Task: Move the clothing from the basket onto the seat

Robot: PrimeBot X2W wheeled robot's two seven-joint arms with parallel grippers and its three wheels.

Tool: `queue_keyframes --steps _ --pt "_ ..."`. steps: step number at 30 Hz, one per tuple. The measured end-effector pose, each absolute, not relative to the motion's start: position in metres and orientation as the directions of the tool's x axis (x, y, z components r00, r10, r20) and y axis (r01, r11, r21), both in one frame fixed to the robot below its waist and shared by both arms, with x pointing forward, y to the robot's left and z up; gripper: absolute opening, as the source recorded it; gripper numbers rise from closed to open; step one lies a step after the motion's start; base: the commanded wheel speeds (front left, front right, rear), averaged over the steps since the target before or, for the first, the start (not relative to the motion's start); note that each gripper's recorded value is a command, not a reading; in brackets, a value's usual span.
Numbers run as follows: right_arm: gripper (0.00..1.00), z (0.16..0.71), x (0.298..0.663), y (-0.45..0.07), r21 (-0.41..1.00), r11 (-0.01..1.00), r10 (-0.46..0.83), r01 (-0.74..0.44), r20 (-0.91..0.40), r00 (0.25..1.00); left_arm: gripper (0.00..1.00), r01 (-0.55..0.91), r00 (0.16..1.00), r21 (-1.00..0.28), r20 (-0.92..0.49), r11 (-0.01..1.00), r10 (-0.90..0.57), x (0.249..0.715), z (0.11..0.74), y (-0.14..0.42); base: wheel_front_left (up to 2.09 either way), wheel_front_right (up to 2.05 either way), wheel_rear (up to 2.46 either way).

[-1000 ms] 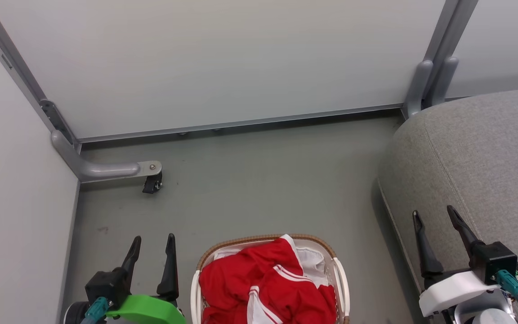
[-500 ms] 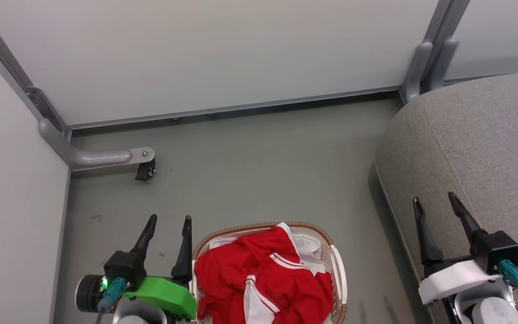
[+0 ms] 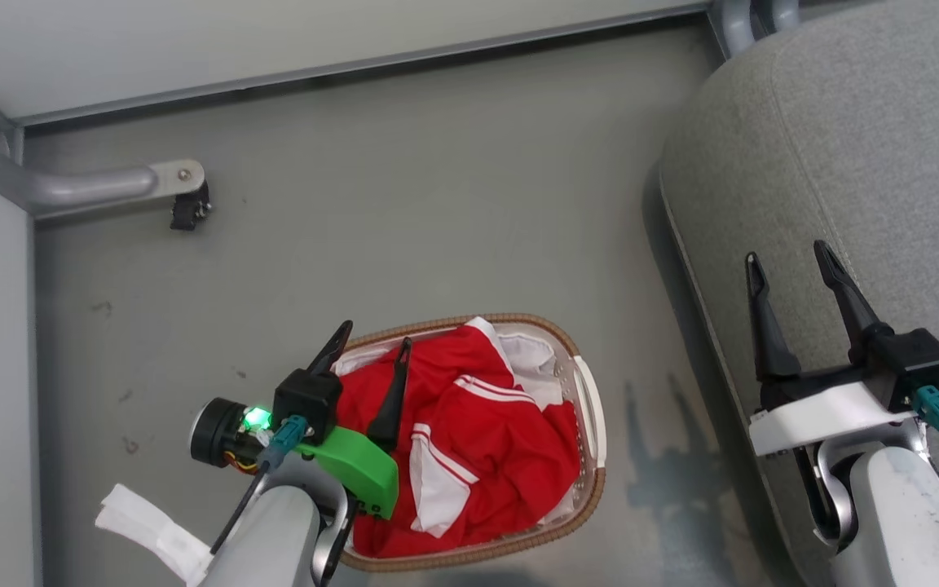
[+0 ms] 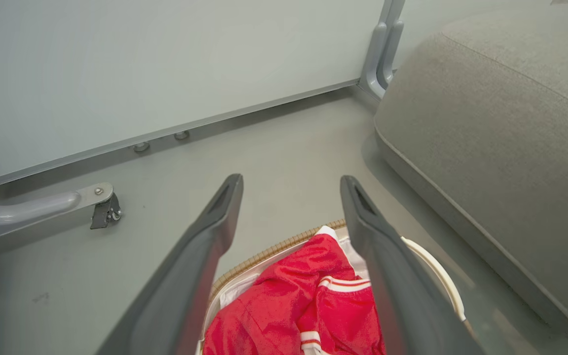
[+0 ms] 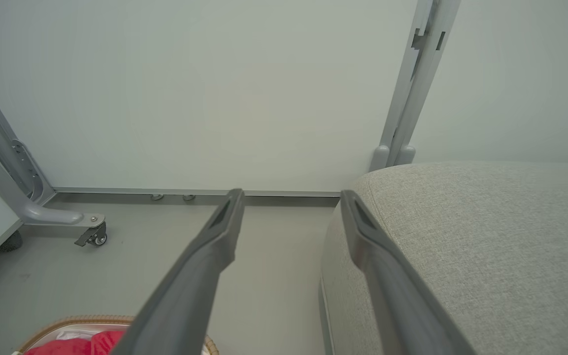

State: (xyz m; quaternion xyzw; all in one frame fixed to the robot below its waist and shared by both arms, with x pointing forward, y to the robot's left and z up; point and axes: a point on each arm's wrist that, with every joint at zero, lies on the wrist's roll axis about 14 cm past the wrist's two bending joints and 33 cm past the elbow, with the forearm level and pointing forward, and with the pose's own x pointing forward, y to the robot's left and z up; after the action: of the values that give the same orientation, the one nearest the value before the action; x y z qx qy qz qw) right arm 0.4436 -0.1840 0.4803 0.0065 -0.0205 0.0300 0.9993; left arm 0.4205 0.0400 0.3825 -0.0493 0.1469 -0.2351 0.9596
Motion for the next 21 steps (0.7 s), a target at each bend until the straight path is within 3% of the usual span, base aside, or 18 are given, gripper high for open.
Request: queue_keyframes --steps 10,21 --pt "1.0 0.435 0.469 -0.194 0.028 0.999 0.038 -0.037 -0.046 0.998 1.0 0.549 0.622 -0.204 -0.548 0.81 -0.559 0.391 0.268 0.013 0.0 0.0 0.0" --pt "1.0 0.387 0.475 -0.205 0.047 0.999 0.014 -0.006 -0.15 0.989 1.0 0.581 0.446 -0.283 -0.673 0.763 -0.59 0.37 0.195 0.0 0.0 0.0 0.0"
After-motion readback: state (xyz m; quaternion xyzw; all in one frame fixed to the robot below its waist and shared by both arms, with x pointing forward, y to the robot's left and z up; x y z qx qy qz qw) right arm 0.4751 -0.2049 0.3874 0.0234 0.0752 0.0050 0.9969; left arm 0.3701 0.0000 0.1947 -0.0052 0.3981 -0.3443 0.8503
